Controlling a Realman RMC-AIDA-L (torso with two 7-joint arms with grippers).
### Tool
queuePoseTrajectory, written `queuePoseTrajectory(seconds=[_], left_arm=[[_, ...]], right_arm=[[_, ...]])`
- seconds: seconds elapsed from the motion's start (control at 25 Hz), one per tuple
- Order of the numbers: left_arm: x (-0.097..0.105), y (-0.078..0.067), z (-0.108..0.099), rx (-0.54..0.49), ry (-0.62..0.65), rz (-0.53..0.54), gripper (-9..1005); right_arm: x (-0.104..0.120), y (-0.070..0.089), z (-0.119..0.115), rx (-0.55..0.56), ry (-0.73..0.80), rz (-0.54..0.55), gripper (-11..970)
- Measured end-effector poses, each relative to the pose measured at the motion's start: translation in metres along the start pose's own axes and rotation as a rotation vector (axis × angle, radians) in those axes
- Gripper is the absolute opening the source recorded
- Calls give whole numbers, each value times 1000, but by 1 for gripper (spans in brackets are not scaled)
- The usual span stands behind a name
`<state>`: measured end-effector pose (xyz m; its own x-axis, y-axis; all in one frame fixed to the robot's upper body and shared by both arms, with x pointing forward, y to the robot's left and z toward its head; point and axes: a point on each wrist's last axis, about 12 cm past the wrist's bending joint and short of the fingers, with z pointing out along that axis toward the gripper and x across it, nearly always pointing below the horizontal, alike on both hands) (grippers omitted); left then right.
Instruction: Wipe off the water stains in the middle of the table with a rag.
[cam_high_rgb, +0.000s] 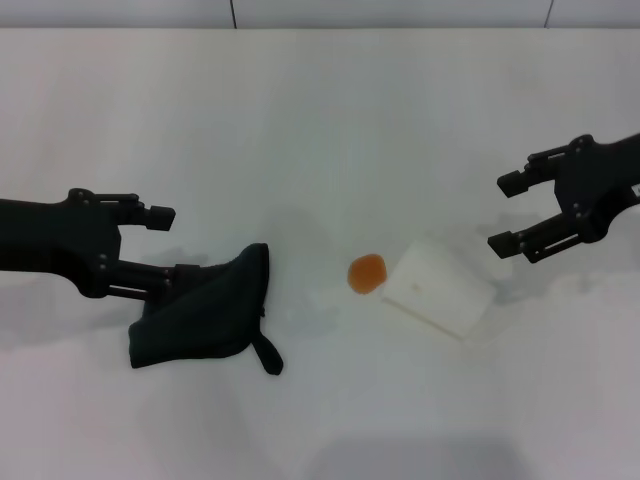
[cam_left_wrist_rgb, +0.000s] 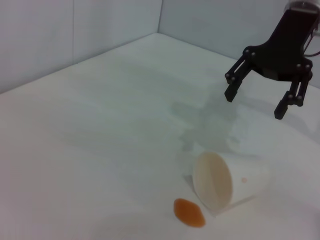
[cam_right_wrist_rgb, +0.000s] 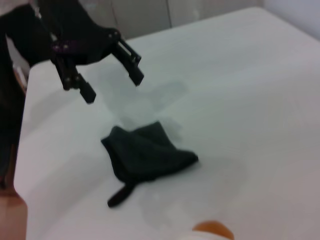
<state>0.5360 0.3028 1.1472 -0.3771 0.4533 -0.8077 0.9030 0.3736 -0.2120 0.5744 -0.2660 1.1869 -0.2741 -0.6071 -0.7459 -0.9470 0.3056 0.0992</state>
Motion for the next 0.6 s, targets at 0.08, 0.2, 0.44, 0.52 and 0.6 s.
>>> queuePoseTrajectory(seconds=[0.08,0.2,0.44,0.52,0.6], left_arm=[[0,0,-1,-4,2,1,875],[3,0,-4,-11,7,-2,875],[8,-1,-7,-17,26,0,875],[10,0,-7,-18,51,0,875],[10,0,-8,-20,73,3,875]], right_arm=[[-14,1,0,7,61,5,837],[-27,0,5,38,164,28,836],[-53,3,28,56,327,81,834],[-61,5,34,50,361,93,834],[-67,7,40,51,389,111,833]])
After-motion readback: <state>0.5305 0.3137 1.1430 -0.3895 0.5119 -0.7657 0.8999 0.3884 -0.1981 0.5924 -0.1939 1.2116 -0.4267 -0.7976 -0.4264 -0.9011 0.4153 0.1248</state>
